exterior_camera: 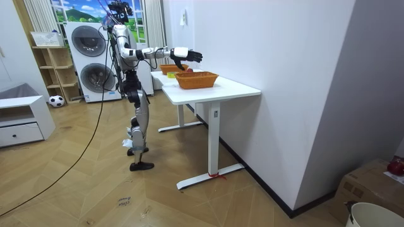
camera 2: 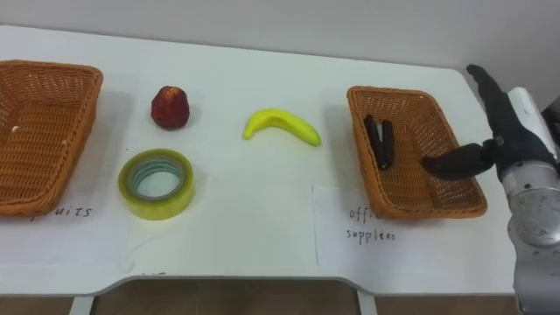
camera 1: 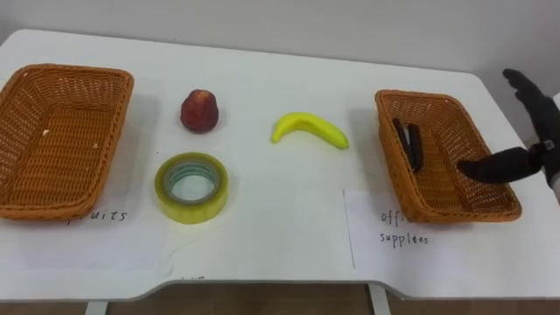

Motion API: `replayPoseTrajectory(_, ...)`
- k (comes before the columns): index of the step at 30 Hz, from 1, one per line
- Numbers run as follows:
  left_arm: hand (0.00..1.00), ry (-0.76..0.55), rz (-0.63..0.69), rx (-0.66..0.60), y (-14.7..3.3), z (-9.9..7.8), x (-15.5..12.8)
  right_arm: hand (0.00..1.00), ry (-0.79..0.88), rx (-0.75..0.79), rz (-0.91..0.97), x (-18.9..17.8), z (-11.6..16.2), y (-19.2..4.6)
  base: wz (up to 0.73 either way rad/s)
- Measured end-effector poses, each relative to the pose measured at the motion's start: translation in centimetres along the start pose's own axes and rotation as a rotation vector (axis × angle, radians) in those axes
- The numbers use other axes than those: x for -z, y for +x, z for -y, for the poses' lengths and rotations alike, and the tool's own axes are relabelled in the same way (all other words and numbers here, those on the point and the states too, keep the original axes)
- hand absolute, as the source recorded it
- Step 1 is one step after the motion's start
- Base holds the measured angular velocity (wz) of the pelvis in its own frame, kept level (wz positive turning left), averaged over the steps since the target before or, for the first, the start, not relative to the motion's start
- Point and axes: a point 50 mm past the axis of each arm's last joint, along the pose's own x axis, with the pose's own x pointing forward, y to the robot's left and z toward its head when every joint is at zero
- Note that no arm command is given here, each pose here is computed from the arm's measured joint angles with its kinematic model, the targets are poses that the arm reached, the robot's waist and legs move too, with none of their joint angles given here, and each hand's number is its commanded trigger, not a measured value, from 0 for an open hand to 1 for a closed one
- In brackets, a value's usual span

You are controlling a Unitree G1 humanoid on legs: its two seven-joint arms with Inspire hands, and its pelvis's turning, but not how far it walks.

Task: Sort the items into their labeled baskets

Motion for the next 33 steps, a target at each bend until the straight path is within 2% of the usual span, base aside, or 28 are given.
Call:
replayPoseTrajectory(8,0.0,-0.004,0.016,0.006,0.2,0.3,-0.8,0.0,0.055,0.076,0.078,-1.8,0.9,0.2,0.0)
replayPoseTrajectory(17,0.0,-0.005,0.019,0.045,0.2,0.7,-0.9,0.0,0.085,0.126,0.248,-5.9,2.1,0.3,0.0)
replayPoseTrajectory(33,0.0,0.027,0.012,0.092,0.0,2.3,-0.6,0.0,0.275,-0.066,0.381,-9.7,-1.7,0.9,0.11)
